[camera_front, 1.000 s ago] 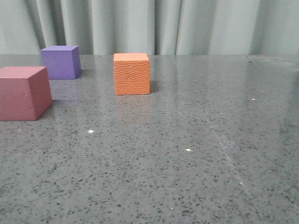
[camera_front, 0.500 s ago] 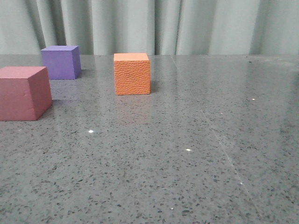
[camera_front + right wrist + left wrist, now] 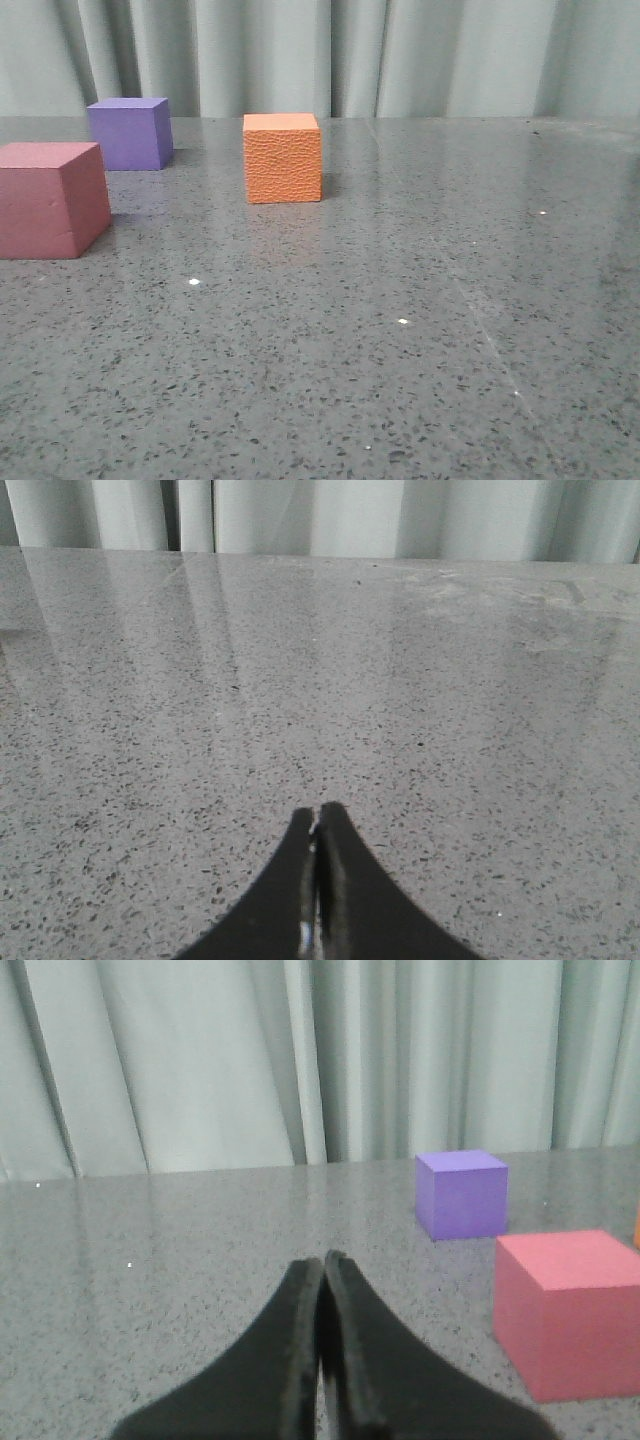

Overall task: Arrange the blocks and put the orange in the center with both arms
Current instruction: 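Move the open left gripper over the orange cube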

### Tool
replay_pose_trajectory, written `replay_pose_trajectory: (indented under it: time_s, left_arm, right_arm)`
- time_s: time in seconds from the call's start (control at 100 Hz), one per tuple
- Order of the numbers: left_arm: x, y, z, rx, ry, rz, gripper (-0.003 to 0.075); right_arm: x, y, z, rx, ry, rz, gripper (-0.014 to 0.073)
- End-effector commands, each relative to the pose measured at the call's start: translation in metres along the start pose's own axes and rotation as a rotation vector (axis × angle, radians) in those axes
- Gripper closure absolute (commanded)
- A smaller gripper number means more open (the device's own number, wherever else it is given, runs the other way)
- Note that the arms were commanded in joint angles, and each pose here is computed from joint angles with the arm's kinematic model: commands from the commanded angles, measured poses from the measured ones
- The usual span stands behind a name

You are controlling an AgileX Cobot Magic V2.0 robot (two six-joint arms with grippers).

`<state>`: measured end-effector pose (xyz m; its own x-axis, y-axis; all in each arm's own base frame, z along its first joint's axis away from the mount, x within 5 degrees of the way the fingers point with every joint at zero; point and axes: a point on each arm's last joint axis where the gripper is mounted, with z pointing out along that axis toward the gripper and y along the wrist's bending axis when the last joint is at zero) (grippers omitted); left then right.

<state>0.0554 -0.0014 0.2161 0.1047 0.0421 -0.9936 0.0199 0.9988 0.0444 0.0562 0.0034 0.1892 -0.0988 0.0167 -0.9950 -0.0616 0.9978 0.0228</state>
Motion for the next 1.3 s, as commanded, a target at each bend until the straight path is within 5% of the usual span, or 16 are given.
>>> replay_pose_trajectory:
  time_s: [0.0,0.23,0.58,1.06,1.18,1.29]
  left_arm:
    - [0.003,-0.001,-0.002,0.009,-0.101,-0.047,0.0739]
    - [-0.041,0.002,-0.001,-0.004,0.027,-0.151,0.0739]
    - [-0.129,0.001,0.054,0.016,0.44,-0.241,0.0739]
    - [-0.129,0.0,0.113,0.02,0.67,-0.242,0.0733]
    - [-0.132,-0.002,0.116,0.051,0.628,-0.227,0.0617]
    - [-0.136,-0.003,0.117,0.066,0.593,-0.224,0.0361]
  right_arm:
    - [-0.013,0.0,-0.003,0.002,-0.123,-0.005,0.0715]
    - [-0.013,0.0,-0.003,0.002,-0.123,-0.005,0.0715]
    - [-0.013,0.0,-0.003,0.002,-0.123,-0.005,0.0715]
    - [-0.013,0.0,-0.003,0.002,-0.123,-0.005,0.0715]
    - [-0.013,0.0,-0.003,0.002,-0.123,-0.005,0.0715]
    - [-0.013,0.0,-0.003,0.002,-0.123,-0.005,0.0715]
